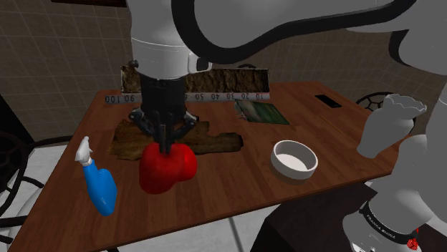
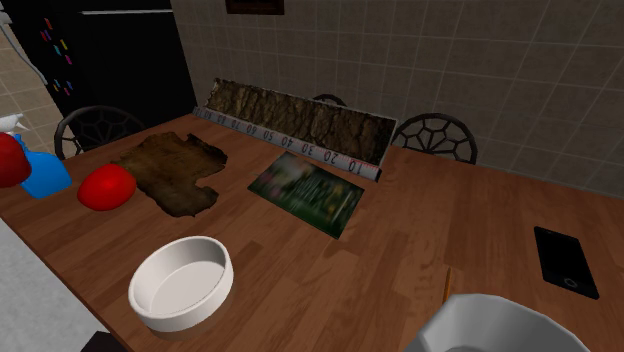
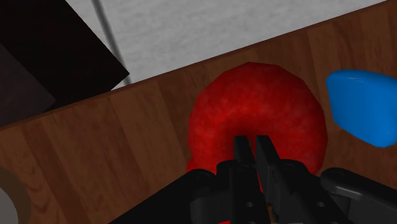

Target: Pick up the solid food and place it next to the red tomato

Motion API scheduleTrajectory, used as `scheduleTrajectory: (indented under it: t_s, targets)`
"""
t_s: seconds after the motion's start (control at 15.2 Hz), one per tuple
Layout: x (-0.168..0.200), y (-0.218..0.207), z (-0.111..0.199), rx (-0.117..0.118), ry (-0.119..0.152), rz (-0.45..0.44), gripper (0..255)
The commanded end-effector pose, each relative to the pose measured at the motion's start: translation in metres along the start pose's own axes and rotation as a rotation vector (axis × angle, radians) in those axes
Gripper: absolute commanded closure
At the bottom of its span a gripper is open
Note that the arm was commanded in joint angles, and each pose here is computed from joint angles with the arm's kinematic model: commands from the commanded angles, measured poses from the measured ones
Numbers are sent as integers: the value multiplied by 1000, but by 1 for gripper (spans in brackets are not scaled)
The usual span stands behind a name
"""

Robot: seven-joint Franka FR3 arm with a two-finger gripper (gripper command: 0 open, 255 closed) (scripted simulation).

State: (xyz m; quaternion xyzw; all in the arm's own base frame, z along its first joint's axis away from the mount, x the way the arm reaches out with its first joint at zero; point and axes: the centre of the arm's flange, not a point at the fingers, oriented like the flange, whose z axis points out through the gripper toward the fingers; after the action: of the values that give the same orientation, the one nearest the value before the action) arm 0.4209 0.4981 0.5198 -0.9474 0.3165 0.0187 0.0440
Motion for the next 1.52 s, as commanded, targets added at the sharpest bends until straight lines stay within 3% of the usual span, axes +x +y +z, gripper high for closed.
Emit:
scheduleTrajectory:
  t_s: [0.0, 1.45]
  targets:
    - [1, 0, 11, 1, 0, 0, 255]
    - [8, 8, 126, 1, 0, 0, 255]
